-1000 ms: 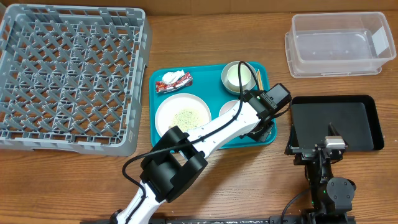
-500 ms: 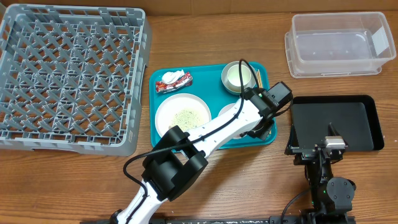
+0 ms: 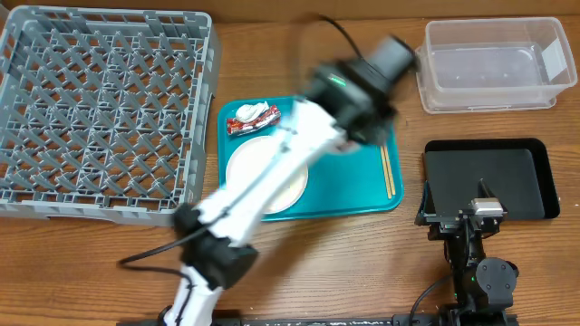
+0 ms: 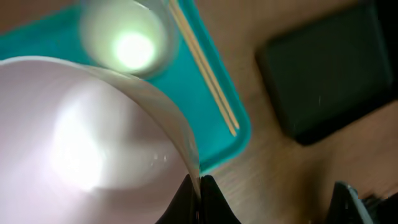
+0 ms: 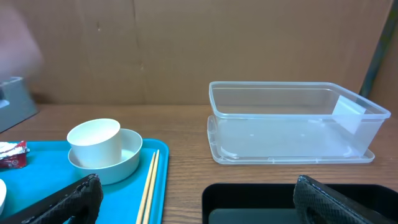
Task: Sort waste into correct bins and load items into the dishwasher
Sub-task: 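Lift the small bowl with the left gripper and carry it over the dish rack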
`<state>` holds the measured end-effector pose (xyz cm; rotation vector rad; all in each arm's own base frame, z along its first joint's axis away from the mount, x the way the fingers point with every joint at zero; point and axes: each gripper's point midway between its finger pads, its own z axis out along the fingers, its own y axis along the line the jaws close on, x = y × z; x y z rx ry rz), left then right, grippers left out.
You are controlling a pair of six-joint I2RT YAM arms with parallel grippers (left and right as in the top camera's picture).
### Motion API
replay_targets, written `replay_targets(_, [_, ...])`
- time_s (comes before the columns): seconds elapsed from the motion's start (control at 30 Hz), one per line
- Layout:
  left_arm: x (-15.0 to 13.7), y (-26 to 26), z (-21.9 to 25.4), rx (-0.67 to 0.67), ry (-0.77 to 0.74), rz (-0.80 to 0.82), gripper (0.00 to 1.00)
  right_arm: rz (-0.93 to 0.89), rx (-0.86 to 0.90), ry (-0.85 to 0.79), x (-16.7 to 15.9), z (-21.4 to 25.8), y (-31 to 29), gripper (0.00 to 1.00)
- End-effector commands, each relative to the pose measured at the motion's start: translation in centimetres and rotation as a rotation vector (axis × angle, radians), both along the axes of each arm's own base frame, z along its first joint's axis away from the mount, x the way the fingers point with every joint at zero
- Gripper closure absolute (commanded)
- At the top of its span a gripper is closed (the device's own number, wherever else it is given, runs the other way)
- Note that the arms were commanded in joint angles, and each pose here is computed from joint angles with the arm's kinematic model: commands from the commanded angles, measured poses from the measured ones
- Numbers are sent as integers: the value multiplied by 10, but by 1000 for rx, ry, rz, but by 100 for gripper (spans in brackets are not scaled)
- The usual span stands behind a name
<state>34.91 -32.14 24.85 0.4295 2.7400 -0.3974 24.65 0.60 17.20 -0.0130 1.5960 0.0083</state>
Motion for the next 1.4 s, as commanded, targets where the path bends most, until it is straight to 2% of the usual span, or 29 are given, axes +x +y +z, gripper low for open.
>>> replay_targets(0.0, [37, 79, 48, -69, -64, 219, 96, 12, -3, -5, 0, -1, 3, 0])
replay_targets(0.1, [58, 132, 51, -124, -15, 374, 96, 12, -3, -5, 0, -1, 3, 0])
replay_targets(0.27, [91, 199, 41, -245, 60, 502, 96, 12, -3, -5, 0, -1, 3, 0])
replay_targets(0.4, [119, 244, 38, -371, 41, 470, 96, 12, -3, -5, 0, -1, 3, 0])
replay_targets(0.5, [133, 273, 42, -492, 18, 424, 96, 12, -3, -5, 0, -1, 3, 0])
replay_targets(0.57, [139, 299, 38, -549, 25, 450, 96, 12, -3, -5, 0, -1, 3, 0])
replay_targets(0.67, [143, 337, 21, -617, 64, 513, 96, 12, -3, -5, 0, -1, 3, 0])
replay_targets(0.87, [146, 386, -2, -854, 56, 419, 96, 12, -3, -5, 0, -1, 3, 0])
replay_targets(1.07, [142, 426, -18, -1118, -13, 354, 96, 12, -3, -5, 0, -1, 3, 0])
replay_targets(1.17, [140, 440, -39, -1176, 4, 385, 96, 12, -3, -5, 0, -1, 3, 0])
replay_targets(1.37, [139, 453, -72, -1204, 45, 433, 96, 12, -3, -5, 0, -1, 3, 1])
